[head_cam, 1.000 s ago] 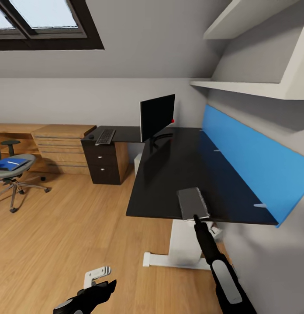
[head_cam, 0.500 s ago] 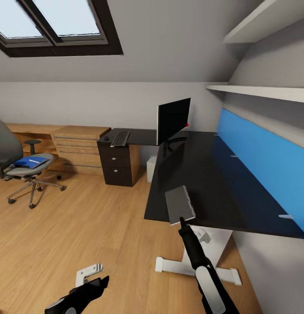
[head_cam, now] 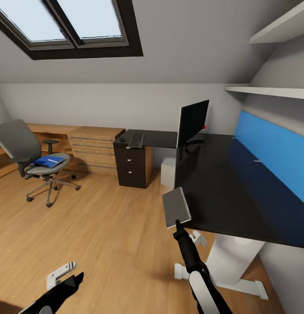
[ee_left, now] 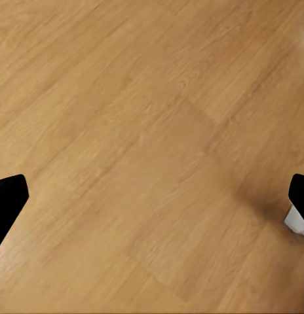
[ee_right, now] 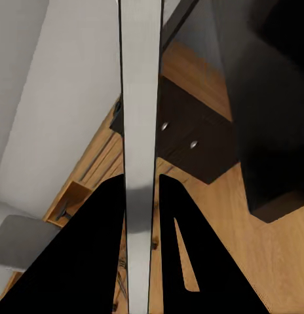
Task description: In the bedroom, organize the workspace by keeping the computer under the desk, ensuring the monitor is on the desk, placing the keyboard on the desk next to the monitor, placing the mouse on the desk next to the keyboard, moving the folder from the swivel chair onto the desk next to the mouse, stacking the notebook on top of the folder with the pen on top of the notebook, and positioning the swivel chair next to the desk.
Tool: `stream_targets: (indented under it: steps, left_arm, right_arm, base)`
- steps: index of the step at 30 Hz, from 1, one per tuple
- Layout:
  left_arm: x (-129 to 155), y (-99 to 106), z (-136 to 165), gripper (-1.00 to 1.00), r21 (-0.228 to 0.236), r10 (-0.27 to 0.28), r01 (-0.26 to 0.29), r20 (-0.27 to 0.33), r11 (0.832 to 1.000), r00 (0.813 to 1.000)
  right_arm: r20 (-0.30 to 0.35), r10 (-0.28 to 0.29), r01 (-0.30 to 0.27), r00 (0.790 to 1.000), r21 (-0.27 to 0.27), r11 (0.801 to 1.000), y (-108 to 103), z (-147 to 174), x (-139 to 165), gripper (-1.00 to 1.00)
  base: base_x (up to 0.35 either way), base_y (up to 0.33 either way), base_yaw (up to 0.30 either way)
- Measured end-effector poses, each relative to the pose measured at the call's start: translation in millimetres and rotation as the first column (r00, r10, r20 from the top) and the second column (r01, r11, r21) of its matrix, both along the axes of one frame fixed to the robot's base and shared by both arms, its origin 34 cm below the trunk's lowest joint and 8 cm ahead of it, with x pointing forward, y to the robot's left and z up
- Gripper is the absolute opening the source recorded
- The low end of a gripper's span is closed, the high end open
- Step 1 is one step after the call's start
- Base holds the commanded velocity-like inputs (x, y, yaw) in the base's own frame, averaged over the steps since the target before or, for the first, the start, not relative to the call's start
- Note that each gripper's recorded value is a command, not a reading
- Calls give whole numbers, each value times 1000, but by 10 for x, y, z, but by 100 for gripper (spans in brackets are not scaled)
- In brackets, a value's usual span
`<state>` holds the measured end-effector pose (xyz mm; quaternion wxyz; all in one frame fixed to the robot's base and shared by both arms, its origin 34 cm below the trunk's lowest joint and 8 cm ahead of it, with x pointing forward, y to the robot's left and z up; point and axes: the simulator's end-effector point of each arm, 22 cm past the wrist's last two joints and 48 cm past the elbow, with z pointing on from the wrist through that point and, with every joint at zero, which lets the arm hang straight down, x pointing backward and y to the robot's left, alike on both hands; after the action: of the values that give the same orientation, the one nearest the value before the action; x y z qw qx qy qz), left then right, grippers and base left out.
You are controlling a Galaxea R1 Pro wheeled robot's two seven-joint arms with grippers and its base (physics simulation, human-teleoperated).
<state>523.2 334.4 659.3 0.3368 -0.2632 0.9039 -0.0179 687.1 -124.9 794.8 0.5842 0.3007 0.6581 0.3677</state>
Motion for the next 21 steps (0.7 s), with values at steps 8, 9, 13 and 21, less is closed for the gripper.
stream_targets:
  steps: [8, 9, 13, 21]
  left_arm:
    - [-16, 64, -2, 100, 0, 17, -17, -1, 1000, 1000]
    - [-17, 66, -3, 100, 0, 17, -17, -1, 1000, 1000]
    - [-15, 48, -6, 100, -2, 14, -14, -1, 1000, 1000]
    - [-20, 14, -20, 100, -5, 8, -8, -5, 1000, 1000]
  right_arm:
    - [20, 2, -2, 1000, -5, 1000, -6, 76, 6, -100]
    - [21, 4, -4, 1000, -6, 1000, 1, 80, 6, -100]
    - [18, 6, -6, 1000, -4, 1000, 16, 75, 3, -100]
    - [29, -2, 3, 1000, -7, 1000, 3, 97, -1, -100]
  base:
    - [93, 318, 3]
    - [93, 318, 1]
    - [93, 318, 0]
    - [113, 318, 0]
